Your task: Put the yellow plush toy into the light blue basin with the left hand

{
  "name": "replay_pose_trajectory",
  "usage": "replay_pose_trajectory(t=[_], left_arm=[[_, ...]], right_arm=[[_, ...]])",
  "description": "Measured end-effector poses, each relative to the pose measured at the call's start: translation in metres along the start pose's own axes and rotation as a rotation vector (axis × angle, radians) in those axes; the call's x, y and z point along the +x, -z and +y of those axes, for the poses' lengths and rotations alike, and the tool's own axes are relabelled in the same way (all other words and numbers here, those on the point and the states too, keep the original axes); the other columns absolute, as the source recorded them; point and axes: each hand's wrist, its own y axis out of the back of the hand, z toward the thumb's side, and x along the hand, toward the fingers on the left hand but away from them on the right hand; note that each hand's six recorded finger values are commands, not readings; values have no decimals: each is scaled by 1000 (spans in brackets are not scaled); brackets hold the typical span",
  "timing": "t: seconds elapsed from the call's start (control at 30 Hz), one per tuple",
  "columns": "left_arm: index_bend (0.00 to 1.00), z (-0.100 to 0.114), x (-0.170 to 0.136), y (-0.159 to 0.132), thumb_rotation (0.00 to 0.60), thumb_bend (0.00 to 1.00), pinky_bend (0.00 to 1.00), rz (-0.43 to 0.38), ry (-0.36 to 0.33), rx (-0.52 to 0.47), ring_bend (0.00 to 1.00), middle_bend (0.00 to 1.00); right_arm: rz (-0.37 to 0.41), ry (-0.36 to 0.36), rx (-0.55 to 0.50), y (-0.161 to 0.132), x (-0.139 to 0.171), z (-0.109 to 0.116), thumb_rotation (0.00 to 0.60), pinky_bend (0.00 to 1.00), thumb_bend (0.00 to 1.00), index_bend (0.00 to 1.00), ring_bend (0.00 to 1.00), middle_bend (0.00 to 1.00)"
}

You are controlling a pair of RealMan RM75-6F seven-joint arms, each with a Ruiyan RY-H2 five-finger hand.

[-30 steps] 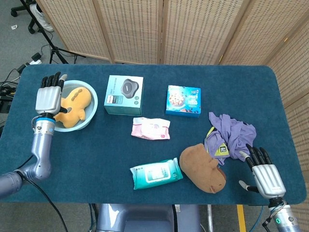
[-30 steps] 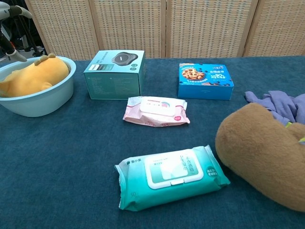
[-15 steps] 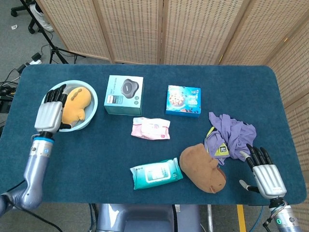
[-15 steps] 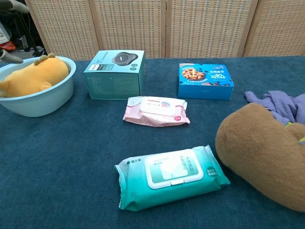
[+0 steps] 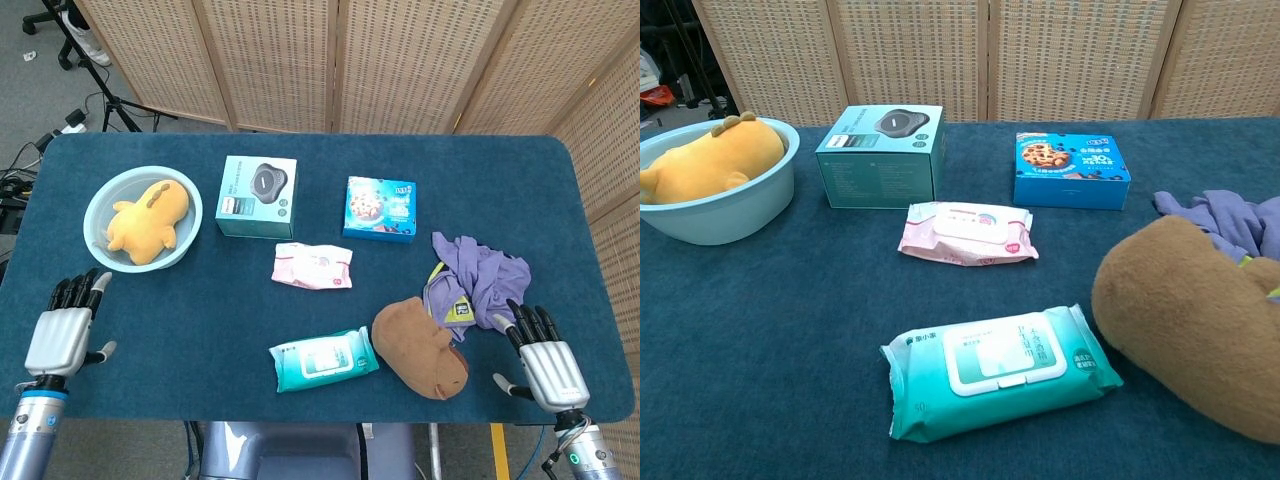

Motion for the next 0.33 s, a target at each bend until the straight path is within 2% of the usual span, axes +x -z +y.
replay_pose_trajectory(t=[0.17, 0.33], left_arm=[[21, -18, -14, 17, 600, 198, 0, 45, -35, -19, 0, 0], [21, -26, -15, 31, 600, 198, 0, 64, -53, -12, 0, 0]], right_arm=[[6, 1, -5, -2, 1, 0, 600, 0, 234, 139, 0, 0], [-2, -4, -6, 0, 0, 0, 600, 0, 234, 139, 0, 0]])
